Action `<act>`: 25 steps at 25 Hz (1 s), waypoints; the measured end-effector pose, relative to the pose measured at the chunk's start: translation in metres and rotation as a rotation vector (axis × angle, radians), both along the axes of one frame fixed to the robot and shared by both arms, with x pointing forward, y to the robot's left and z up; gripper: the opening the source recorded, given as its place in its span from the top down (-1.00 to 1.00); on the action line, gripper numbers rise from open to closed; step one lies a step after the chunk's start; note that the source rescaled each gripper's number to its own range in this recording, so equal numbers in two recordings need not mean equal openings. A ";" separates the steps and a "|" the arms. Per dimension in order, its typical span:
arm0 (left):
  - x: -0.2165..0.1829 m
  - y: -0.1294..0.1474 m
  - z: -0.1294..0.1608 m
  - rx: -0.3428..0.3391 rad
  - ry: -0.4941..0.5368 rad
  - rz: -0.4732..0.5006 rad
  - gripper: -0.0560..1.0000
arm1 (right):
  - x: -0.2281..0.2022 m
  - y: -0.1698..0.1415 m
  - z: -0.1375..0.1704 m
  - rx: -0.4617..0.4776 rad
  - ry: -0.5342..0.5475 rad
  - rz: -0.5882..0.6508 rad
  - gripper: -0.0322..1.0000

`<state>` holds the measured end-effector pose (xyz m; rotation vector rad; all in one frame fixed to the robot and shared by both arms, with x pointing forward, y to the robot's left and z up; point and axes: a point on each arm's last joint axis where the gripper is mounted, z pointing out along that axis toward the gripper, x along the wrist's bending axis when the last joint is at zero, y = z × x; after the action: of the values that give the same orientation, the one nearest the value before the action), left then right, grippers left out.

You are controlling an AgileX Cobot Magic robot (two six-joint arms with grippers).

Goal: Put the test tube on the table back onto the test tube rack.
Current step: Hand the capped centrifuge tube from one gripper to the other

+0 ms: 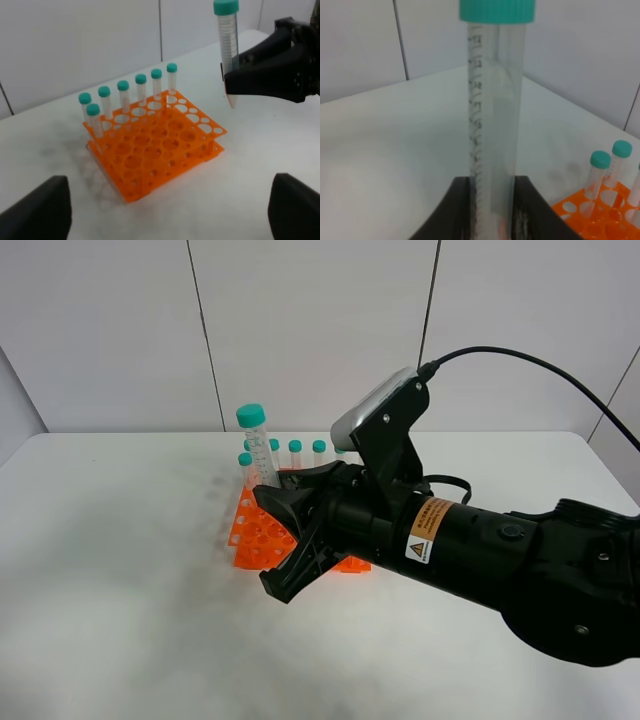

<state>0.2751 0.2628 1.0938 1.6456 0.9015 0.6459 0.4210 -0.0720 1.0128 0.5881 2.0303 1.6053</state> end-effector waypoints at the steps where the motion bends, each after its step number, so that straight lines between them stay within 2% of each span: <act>1: 0.004 -0.002 0.003 0.008 0.005 -0.016 -1.00 | 0.000 0.000 0.000 0.000 0.000 0.000 0.88; 8: 0.023 -0.023 0.026 0.065 0.005 -0.209 -1.00 | 0.000 0.000 0.000 0.001 0.001 -0.001 0.88; 12: 0.032 -0.045 0.036 0.148 0.003 -0.363 -1.00 | 0.000 0.000 0.000 0.001 0.001 -0.001 0.88; 15: 0.041 -0.061 0.043 0.207 0.000 -0.423 -1.00 | 0.000 0.000 0.000 0.001 0.001 -0.001 0.88; 18: 0.055 -0.074 0.055 0.214 -0.023 -0.417 -1.00 | 0.000 0.000 0.000 0.001 0.001 -0.001 0.88; 22: 0.074 -0.088 0.068 0.165 -0.094 -0.370 -1.00 | 0.000 0.000 0.000 0.001 0.001 -0.001 0.88; 25: 0.090 -0.101 0.066 0.143 -0.123 -0.335 -1.00 | 0.000 0.000 0.000 0.001 0.001 -0.001 0.88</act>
<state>0.3653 0.1621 1.1594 1.8112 0.4841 0.5805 0.4210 -0.0720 1.0128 0.5898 2.0299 1.6055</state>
